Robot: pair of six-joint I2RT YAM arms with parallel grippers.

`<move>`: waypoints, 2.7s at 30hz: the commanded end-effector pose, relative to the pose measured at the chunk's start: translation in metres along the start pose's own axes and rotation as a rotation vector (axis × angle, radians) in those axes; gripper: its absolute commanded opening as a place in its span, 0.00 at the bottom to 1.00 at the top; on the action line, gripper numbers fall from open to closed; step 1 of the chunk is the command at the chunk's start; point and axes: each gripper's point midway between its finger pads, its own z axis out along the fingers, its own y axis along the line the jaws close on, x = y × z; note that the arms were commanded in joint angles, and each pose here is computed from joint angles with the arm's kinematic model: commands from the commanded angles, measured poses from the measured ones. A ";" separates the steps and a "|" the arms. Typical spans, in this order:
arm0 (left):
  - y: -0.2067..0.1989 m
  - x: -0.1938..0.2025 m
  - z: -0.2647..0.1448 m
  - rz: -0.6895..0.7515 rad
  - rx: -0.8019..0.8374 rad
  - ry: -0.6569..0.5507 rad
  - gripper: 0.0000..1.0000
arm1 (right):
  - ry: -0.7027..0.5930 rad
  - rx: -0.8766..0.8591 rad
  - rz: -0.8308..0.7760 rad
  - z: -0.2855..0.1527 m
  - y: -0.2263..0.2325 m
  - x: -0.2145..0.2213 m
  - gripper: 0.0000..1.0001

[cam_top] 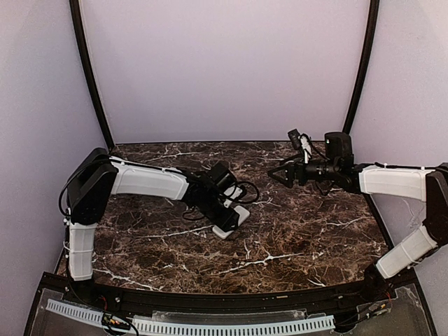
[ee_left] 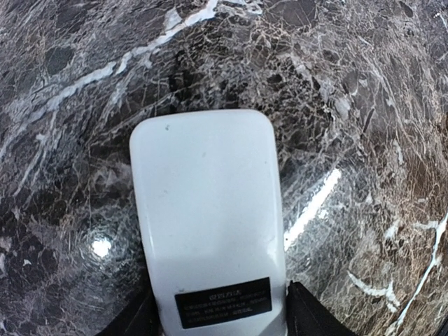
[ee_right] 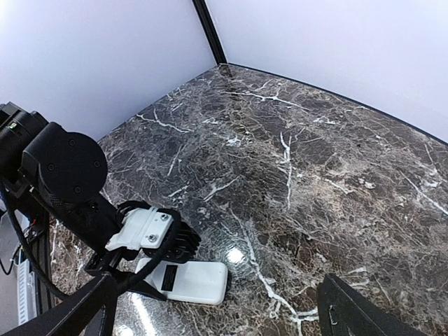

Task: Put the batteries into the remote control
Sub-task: Pick up the remote control from the center of the board, then pass from the left arm to the right

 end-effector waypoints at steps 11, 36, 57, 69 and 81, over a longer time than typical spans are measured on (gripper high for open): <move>-0.006 -0.003 0.002 -0.007 -0.043 0.070 0.37 | -0.005 -0.126 0.157 -0.003 -0.002 0.000 0.93; -0.075 -0.087 -0.167 0.010 0.657 -0.614 0.17 | -0.097 -0.448 0.197 -0.026 0.049 -0.007 0.91; -0.091 -0.086 -0.184 0.022 0.800 -0.658 0.15 | -0.092 -0.649 0.165 0.003 0.103 -0.035 0.77; -0.088 -0.086 -0.178 0.003 0.795 -0.659 0.15 | -0.074 -0.727 0.170 0.011 0.121 -0.037 0.55; -0.074 -0.085 -0.177 -0.037 0.768 -0.671 0.36 | -0.040 -0.742 0.201 0.014 0.125 -0.034 0.23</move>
